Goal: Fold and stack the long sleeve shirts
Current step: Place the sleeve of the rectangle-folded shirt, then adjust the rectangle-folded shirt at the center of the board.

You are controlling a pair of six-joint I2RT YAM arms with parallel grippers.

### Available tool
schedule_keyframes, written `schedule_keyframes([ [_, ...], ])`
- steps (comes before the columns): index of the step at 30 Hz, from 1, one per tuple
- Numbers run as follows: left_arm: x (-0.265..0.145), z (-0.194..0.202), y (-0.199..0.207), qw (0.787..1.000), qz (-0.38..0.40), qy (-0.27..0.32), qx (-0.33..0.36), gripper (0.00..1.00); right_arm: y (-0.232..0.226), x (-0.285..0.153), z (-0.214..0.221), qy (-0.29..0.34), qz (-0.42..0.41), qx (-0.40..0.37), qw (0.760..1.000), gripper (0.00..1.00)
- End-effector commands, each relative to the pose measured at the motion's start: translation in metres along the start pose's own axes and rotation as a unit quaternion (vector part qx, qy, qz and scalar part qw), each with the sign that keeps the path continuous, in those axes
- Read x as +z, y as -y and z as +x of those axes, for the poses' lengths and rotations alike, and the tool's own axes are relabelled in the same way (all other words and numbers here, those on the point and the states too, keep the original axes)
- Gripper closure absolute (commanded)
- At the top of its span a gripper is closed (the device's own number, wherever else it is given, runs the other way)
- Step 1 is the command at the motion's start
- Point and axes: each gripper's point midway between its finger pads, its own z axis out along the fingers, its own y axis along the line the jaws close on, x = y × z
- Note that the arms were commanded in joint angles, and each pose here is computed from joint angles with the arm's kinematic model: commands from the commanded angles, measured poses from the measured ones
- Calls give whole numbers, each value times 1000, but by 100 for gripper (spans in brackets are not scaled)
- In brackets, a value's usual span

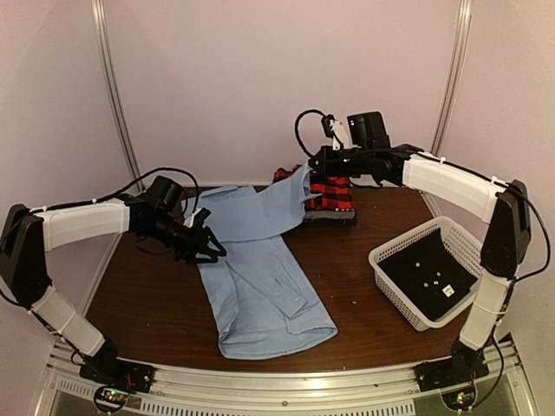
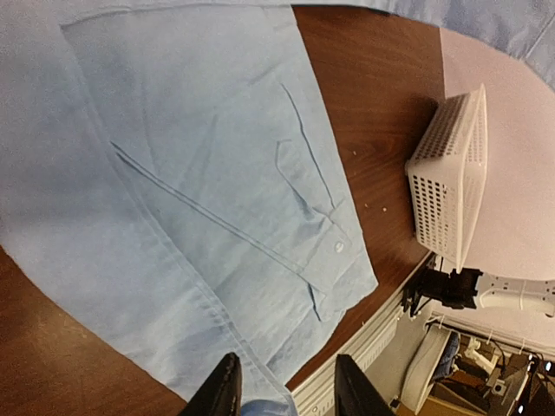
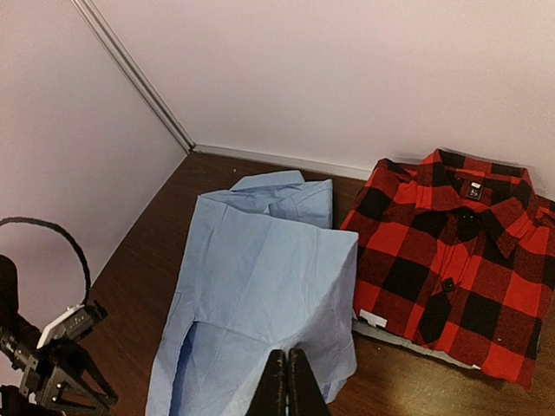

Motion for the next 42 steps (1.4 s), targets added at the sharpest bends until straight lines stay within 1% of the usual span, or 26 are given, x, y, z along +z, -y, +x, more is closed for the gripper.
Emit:
schedule_keyframes([
  [1, -7, -39, -29, 997, -34, 62, 3, 63, -32, 21, 20, -24, -38, -14, 999, 100],
  [3, 4, -49, -41, 997, -45, 63, 1, 64, -45, 32, 32, -39, -47, -22, 998, 100],
  [8, 43, -64, -76, 997, -59, 54, -21, 72, -70, 54, 61, -72, -64, -34, 995, 100],
  [13, 68, -71, -87, 997, -50, 43, -29, 74, -84, 80, 95, -114, -72, -39, 990, 100],
  [14, 69, -72, -87, 997, -51, 42, -28, 74, -86, 84, 101, -121, -71, -41, 989, 96],
  [15, 69, -73, -88, 997, -52, 43, -27, 74, -87, 86, 106, -127, -68, -43, 989, 91],
  [16, 69, -73, -88, 997, -53, 43, -26, 74, -89, 86, 110, -131, -65, -46, 988, 83],
  [17, 69, -73, -88, 997, -53, 44, -25, 74, -91, 85, 113, -133, -60, -50, 988, 76],
  [20, 72, -71, -93, 997, -58, 40, -31, 74, -101, 74, 122, -137, -51, -68, 987, 61],
  [21, 74, -70, -96, 997, -61, 37, -35, 74, -104, 68, 127, -140, -49, -74, 986, 53],
  [22, 75, -69, -98, 997, -62, 36, -37, 74, -107, 61, 131, -141, -46, -79, 986, 48],
  [24, 78, -67, -102, 997, -65, 32, -40, 74, -111, 45, 143, -144, -38, -88, 985, 43],
  [26, 79, -66, -104, 996, -66, 29, -43, 74, -113, 26, 160, -149, -32, -92, 984, 44],
  [29, 80, -65, -105, 997, -65, 27, -43, 74, -122, -2, 193, -160, -43, -88, 982, 58],
  [30, 81, -64, -105, 997, -63, 25, -44, 74, -128, -11, 206, -164, -52, -91, 981, 60],
  [34, 82, -64, -103, 997, -59, 21, -44, 74, -155, -38, 256, -187, -79, -124, 971, 59],
  [39, 84, -66, -103, 997, -59, 18, -43, 74, -198, -41, 303, -221, -106, -129, 961, 58],
  [42, 85, -66, -105, 997, -59, 15, -44, 74, -219, -41, 323, -227, -100, -141, 959, 57],
])
